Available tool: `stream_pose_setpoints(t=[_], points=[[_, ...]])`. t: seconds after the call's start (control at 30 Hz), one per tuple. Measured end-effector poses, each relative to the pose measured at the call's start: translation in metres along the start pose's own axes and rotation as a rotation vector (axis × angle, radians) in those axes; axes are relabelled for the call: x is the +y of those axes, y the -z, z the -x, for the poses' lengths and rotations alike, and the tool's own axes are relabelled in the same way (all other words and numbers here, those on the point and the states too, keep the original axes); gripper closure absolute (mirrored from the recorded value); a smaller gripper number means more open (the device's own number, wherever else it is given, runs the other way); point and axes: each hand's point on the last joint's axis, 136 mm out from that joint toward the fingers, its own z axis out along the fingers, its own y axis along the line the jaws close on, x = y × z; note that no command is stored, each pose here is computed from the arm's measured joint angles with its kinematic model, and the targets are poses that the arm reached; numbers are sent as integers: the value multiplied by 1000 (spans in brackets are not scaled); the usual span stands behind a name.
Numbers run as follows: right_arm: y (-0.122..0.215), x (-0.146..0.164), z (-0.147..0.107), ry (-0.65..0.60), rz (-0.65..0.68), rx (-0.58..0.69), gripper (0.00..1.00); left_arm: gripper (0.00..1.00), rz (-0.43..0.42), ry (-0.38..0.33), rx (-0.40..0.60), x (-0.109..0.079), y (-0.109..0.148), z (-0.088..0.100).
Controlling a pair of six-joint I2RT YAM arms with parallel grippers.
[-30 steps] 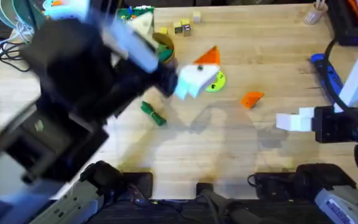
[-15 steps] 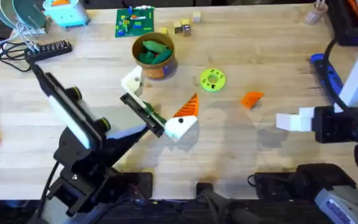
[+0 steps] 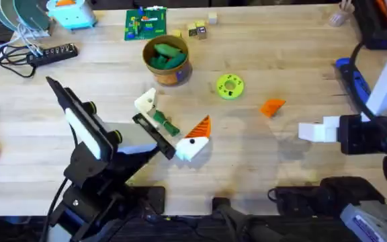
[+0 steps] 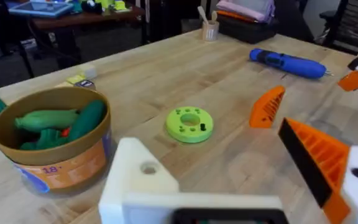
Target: Pick up the gripper from the table and insert it into the empty holder that is missing its gripper. Then pick up a screw, insert it into the mounting hole, and use the screwdriver to tighten it. Finally, clean up the table by picking up the vegetable and placing it into the bucket.
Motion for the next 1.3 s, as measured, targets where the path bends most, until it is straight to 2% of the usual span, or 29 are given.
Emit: stream_pose_setpoints(t=[0.63,1.1,1.3], points=[[0,0,0,0,0,0,10,7,0,8,1,0,0,0],[0,-12,0,34,-69,1,10,8,0,8,1,0,0,0],[0,-1,7,34,-6,-30,10,9,0,8,2,0,0,0]])
